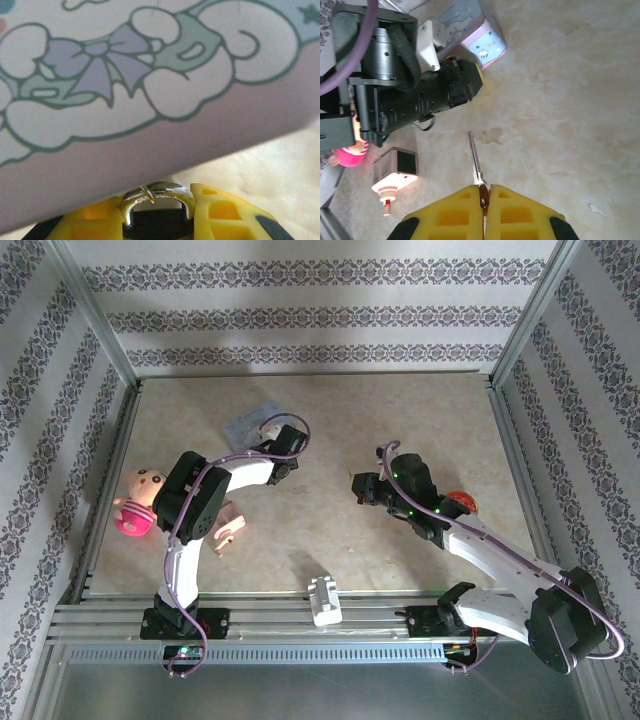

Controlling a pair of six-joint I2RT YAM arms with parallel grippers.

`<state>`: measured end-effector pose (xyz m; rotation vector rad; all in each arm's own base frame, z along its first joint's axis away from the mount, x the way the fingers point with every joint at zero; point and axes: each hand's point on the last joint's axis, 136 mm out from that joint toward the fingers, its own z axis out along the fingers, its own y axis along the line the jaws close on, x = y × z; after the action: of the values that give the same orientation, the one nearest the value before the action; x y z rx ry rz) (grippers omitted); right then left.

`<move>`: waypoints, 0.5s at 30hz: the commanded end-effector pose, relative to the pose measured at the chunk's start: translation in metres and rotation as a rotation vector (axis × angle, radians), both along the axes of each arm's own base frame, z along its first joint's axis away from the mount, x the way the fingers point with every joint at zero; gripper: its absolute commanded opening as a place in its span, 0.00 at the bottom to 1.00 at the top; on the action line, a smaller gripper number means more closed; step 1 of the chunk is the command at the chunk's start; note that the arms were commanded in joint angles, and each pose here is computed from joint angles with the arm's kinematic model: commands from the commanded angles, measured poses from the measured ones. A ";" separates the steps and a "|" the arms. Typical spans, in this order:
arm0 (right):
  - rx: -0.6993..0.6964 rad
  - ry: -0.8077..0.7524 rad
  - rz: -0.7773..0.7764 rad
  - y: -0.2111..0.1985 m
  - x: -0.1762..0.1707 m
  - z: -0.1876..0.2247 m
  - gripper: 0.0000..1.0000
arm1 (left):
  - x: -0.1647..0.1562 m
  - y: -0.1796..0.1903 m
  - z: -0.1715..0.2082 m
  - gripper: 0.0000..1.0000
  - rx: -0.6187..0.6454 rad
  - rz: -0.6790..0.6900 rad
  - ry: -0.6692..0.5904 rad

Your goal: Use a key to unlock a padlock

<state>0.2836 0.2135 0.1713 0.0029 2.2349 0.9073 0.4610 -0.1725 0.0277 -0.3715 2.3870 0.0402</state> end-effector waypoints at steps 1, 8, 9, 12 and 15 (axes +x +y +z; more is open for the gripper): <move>-0.008 -0.007 -0.088 -0.017 0.001 -0.006 0.00 | -0.030 -0.053 -0.006 0.03 -0.044 -0.217 0.073; -0.018 0.036 -0.162 -0.039 -0.015 -0.035 0.00 | -0.073 -0.106 -0.007 0.03 -0.033 -0.431 0.120; -0.017 0.042 -0.167 -0.040 -0.017 -0.038 0.00 | -0.078 -0.109 -0.007 0.03 -0.044 -0.437 0.127; -0.023 0.063 -0.168 -0.042 -0.025 -0.052 0.00 | -0.087 -0.113 -0.004 0.04 -0.112 -0.403 0.133; -0.033 0.068 -0.164 -0.041 -0.031 -0.063 0.00 | -0.089 -0.109 0.000 0.06 -0.174 -0.318 0.122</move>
<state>0.2527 0.1747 0.1113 0.1718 2.3015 0.7999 0.3820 -0.2858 0.0280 0.0396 2.5158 -0.2460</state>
